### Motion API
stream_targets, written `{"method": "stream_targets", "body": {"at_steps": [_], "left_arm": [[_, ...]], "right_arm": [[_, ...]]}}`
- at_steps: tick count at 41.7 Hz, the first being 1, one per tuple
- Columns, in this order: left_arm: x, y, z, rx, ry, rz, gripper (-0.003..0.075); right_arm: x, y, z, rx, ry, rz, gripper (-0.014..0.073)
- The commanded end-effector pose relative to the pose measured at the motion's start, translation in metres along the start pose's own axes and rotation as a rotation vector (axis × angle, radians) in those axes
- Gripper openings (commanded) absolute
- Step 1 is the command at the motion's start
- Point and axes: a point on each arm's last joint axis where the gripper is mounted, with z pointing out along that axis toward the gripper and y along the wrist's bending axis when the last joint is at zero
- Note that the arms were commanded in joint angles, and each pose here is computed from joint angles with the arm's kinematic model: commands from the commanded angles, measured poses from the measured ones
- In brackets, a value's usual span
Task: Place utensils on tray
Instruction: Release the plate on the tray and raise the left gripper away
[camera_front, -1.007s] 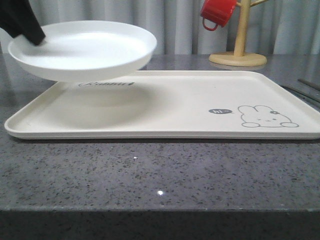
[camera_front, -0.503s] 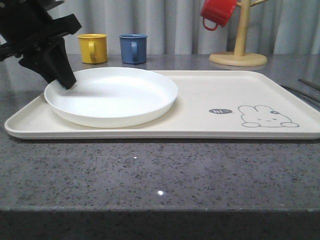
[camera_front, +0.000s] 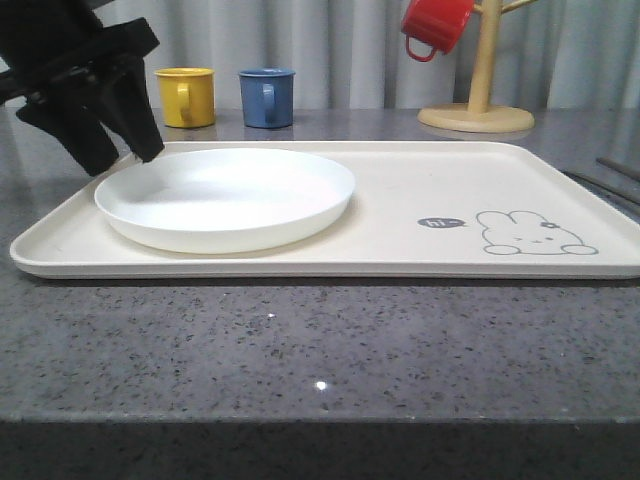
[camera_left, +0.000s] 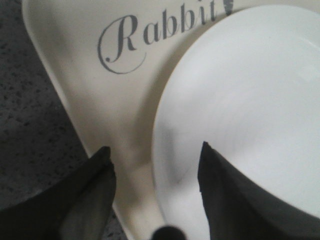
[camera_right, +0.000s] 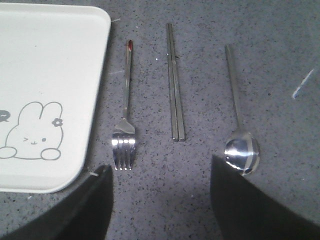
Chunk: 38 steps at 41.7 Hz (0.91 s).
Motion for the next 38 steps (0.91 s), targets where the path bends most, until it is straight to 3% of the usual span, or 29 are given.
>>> {"method": "stream_targets", "body": {"at_steps": [1,11,20,28,32,38], "left_arm": [[-0.008,-0.020,-0.049,-0.019,-0.109,0.049,0.0379],[0.010,-0.071,-0.103,-0.166,-0.204,0.239,0.0377],[0.051,-0.118,-0.133,-0.309,-0.281,0.375,0.0377],[0.098,-0.138,-0.154,-0.191,-0.415,0.423,0.0377],[0.123,-0.137,-0.160,-0.110,-0.470,0.394,0.0377],[0.160,-0.127,-0.165,-0.088,-0.516,0.389,0.0377]], "right_arm": [[-0.015,0.000,-0.005,0.004,-0.088,-0.013,0.0454],[-0.015,0.000,-0.005,0.004,-0.088,-0.013,0.0454],[-0.015,0.000,-0.005,0.004,-0.088,-0.013,0.0454],[-0.015,0.000,-0.005,0.004,-0.088,-0.013,0.0454],[-0.016,0.000,-0.005,0.003,-0.103,-0.013,0.0454],[-0.019,0.000,-0.006,0.001,-0.133,-0.013,0.0454]]}}
